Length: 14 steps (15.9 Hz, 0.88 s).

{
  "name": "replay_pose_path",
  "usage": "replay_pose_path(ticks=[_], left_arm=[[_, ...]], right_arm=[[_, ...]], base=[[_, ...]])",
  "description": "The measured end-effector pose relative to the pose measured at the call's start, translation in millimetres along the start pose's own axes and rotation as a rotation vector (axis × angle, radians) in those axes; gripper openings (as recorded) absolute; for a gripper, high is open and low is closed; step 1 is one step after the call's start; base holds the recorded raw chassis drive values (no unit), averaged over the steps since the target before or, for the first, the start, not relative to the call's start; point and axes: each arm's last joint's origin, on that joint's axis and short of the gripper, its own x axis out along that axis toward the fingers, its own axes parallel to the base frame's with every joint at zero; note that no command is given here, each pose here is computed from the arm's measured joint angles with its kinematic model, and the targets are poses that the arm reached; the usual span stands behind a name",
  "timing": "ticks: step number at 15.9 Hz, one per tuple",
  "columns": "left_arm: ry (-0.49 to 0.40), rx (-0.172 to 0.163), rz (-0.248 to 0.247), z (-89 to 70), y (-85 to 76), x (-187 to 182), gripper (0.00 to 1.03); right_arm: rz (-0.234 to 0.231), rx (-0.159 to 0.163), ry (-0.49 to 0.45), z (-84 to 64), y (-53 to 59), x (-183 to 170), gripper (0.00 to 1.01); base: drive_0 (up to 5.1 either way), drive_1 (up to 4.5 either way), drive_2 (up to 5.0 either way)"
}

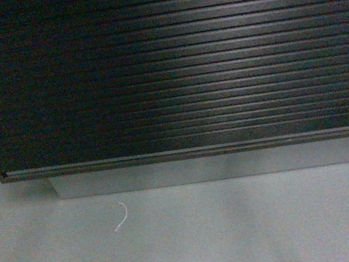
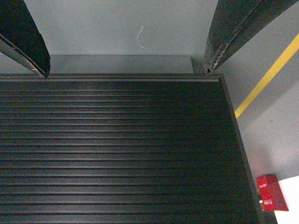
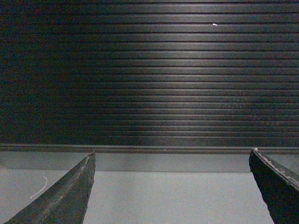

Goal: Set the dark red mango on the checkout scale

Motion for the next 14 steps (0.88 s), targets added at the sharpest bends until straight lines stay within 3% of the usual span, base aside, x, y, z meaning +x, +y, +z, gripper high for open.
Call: replay_pose_path(ticks=[14], left_arm=[[-0.002, 0.0, 0.0, 0.2, 0.0, 0.0, 0.98]], right_arm=[[0.0, 0.0, -0.001, 0.1, 0.0, 0.0, 0.98]], base=[[-0.1, 3.16, -3.3]])
